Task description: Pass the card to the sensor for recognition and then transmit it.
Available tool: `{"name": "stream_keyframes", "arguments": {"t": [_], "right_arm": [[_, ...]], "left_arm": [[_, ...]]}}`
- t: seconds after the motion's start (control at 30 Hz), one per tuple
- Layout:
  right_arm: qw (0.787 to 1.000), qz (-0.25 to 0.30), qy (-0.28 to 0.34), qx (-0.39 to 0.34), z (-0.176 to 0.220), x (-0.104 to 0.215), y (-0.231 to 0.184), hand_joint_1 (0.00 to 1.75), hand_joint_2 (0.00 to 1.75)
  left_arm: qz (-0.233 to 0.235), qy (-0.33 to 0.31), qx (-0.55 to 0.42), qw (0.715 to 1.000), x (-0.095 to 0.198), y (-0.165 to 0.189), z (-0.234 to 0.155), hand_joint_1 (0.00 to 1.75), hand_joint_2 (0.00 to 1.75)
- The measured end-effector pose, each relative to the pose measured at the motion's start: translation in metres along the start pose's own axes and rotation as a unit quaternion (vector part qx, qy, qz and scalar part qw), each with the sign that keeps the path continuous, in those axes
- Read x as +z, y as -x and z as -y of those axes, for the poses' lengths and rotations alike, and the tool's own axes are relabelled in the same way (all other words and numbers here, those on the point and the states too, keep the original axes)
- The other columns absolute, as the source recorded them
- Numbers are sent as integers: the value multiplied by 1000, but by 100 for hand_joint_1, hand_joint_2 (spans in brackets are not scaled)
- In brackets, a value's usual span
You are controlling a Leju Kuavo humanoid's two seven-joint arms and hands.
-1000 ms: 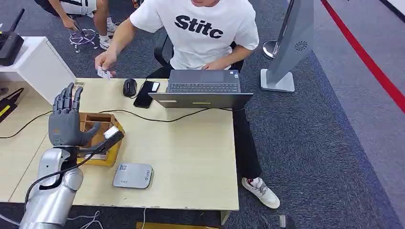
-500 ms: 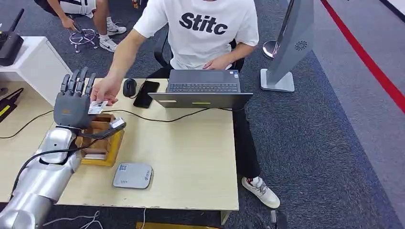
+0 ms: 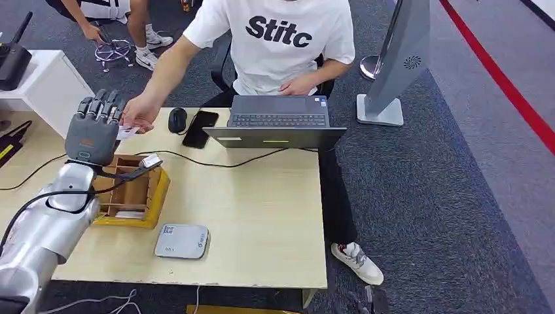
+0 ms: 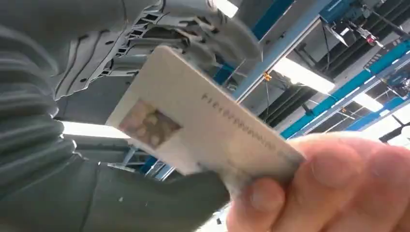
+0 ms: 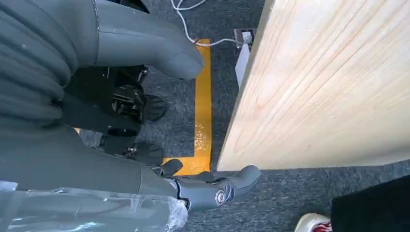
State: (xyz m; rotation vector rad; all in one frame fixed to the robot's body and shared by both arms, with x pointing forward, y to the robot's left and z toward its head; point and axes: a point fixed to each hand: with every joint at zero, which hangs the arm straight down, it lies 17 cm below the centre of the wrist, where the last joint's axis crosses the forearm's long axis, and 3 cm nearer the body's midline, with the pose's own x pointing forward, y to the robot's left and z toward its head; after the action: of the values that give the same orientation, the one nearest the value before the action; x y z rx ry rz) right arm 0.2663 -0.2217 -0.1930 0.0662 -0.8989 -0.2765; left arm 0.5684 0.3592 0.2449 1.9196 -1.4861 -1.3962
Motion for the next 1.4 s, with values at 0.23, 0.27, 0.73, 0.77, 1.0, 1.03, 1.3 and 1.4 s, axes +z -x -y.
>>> {"name": "stream_keyframes", "arguments": {"t": [0.23,0.27,0.73,0.77,1.0,1.03,1.3,1.4], "right_arm": [[1000,3,-1,3,-1,0,-1,0,175],[1000,4,-1,4,-1,0,-2,0,175],[1000,4,10,4,3,0,0,0,175],[1000,8,12,-1,4,1,0,0,175],[999,9,31,-28,15,10,10,0,175],[999,10,34,-31,17,11,11,0,175],[998,8,55,-32,31,16,19,0,175],[998,11,57,-32,33,17,18,0,175]], "left_arm": [[1,4,-3,1000,0,3,3,175,175],[1,4,-4,1000,1,3,3,175,175],[17,-11,42,999,17,-24,-7,175,175],[23,-18,57,998,25,-36,-12,175,175],[42,-82,143,985,83,-100,-77,175,175],[42,-88,151,984,94,-106,-86,175,175],[20,-104,195,975,138,-117,-120,175,175],[-1,-93,201,975,147,-111,-116,175,175]]}}
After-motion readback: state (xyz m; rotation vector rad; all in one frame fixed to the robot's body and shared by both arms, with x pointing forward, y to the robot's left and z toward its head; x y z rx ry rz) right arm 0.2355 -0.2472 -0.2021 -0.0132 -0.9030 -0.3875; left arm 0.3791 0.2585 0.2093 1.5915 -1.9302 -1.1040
